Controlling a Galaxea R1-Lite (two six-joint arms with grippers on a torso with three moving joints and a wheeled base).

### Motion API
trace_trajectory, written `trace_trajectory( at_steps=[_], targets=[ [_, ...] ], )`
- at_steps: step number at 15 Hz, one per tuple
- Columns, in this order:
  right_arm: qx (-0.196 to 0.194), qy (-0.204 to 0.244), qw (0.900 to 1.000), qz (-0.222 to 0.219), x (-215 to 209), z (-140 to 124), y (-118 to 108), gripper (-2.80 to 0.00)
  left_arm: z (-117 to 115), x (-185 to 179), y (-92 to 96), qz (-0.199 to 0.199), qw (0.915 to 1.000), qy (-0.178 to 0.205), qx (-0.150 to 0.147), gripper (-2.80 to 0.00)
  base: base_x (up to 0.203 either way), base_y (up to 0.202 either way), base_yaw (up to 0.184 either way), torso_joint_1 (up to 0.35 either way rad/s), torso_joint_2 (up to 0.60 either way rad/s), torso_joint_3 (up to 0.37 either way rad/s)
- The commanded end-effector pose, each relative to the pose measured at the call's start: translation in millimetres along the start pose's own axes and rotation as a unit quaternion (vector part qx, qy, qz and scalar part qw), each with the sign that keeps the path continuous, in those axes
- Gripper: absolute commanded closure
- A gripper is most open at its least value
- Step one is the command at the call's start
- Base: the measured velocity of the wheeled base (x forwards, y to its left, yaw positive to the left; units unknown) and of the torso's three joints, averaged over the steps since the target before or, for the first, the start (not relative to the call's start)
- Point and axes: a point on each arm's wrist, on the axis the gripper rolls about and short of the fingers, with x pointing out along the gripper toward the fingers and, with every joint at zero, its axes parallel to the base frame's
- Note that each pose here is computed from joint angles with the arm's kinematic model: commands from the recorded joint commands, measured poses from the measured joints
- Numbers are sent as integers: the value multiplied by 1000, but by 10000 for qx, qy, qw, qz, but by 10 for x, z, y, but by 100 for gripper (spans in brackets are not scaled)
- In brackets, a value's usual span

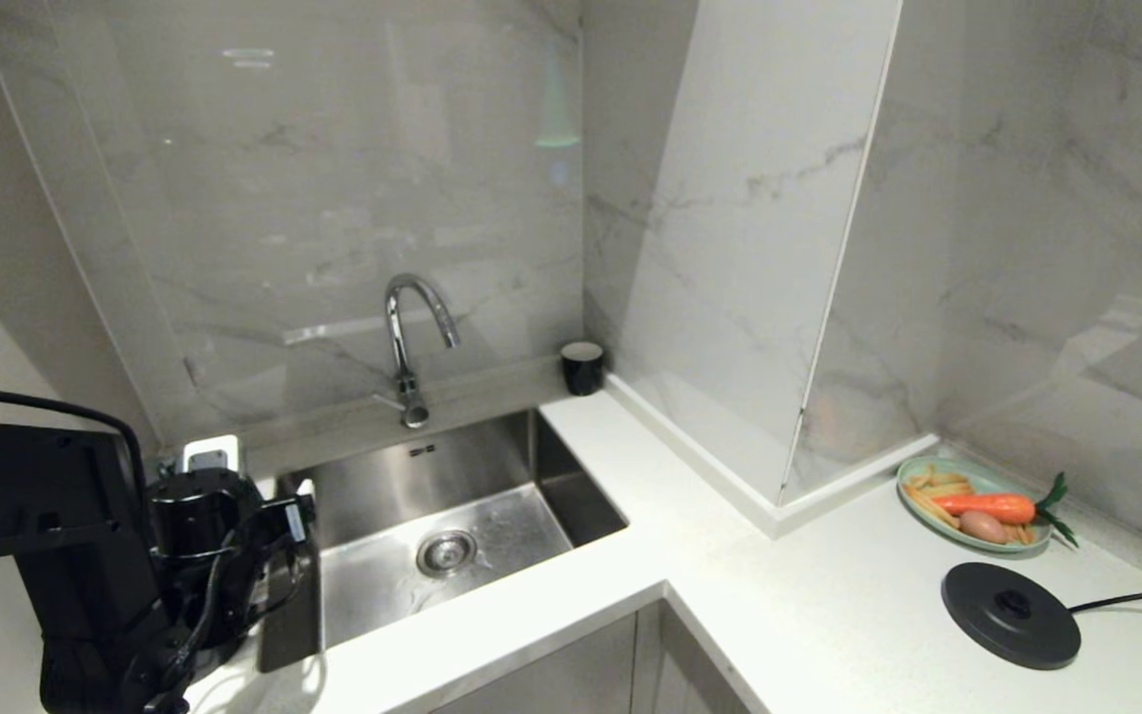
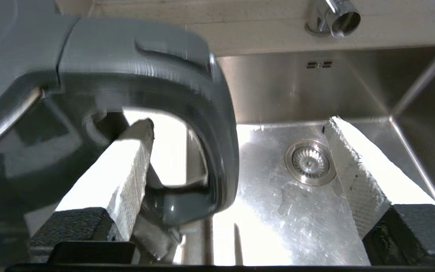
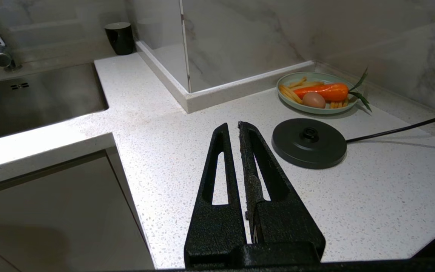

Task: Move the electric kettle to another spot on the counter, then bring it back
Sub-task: Place it by the sink

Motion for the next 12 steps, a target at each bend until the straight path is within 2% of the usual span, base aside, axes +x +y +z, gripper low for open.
trace_trajectory(
  at_steps=[1,3,8,10,12],
  targets=[
    [-2,0,10000,3,0,0,0,0,-80,-55,34,35,9998,165,71,-280,0,0,0,0,0,0],
    [-2,8,10000,3,1,0,0,0,-182,-140,84,58,9989,431,152,-280,0,0,0,0,0,0],
    [-2,0,10000,3,0,0,0,0,-304,-341,176,101,9963,847,140,-280,0,0,0,0,0,0],
    [-2,0,10000,3,0,0,0,0,-278,-450,177,34,9962,867,95,-280,0,0,0,0,0,0],
    [-2,0,10000,3,0,0,0,0,-175,-593,140,-143,9973,718,51,-280,0,0,0,0,0,0]
  ],
)
